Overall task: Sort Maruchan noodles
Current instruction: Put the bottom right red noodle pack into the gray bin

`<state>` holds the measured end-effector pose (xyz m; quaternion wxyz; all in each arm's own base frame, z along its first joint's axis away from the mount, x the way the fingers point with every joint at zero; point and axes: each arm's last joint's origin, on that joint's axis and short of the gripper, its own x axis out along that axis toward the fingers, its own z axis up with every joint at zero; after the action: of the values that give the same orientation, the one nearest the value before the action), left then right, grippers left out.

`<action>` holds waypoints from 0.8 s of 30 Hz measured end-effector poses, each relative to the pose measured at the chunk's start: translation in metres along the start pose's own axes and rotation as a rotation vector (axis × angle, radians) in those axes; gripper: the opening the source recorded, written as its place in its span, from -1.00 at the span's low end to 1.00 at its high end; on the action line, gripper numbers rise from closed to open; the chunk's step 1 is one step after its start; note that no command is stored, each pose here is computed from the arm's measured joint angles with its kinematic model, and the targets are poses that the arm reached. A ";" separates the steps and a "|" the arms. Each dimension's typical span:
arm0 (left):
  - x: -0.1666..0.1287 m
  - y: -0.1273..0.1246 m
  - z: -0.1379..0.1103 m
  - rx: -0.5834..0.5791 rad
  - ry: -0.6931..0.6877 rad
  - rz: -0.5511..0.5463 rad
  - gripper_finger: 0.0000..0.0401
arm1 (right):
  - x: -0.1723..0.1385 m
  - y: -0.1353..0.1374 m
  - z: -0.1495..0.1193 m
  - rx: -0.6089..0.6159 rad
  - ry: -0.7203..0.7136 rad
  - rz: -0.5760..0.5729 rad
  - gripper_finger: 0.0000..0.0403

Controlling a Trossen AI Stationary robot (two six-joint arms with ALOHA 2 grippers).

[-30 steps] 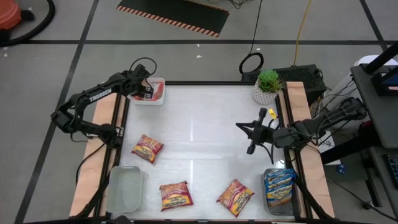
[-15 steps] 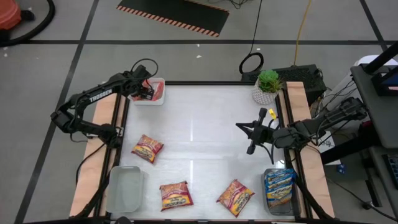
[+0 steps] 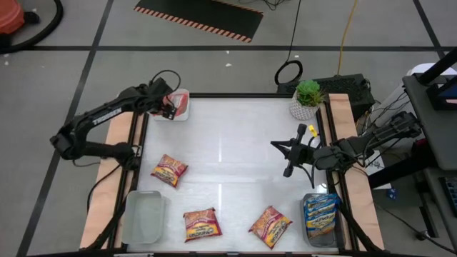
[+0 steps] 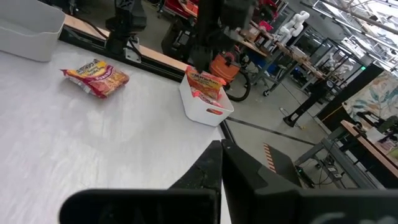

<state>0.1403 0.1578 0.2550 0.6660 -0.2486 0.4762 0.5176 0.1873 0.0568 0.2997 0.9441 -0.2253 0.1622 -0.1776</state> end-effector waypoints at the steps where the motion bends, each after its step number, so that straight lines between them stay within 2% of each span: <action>1: -0.007 0.000 -0.003 0.002 -0.016 -0.009 0.55 | 0.000 0.000 0.000 0.001 -0.001 0.002 -1.00; 9: -0.058 -0.010 -0.041 0.035 -0.114 -0.145 0.55 | 0.000 0.003 0.004 0.022 -0.056 0.117 -1.00; 14: -0.080 -0.024 -0.064 0.078 -0.161 -0.270 0.55 | -0.001 0.001 0.008 0.080 -0.092 0.106 -1.00; 19: -0.092 -0.043 -0.083 0.147 -0.206 -0.322 0.55 | -0.002 0.000 0.015 0.194 -0.119 0.115 -1.00; 24: -0.085 -0.068 -0.101 0.198 -0.301 -0.367 0.55 | -0.003 0.002 0.024 0.261 -0.123 0.136 -1.00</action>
<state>0.1644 0.0129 0.2773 0.8334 -0.1846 0.3668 0.3700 0.1948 0.0690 0.3197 0.9834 -0.0994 0.0945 -0.1185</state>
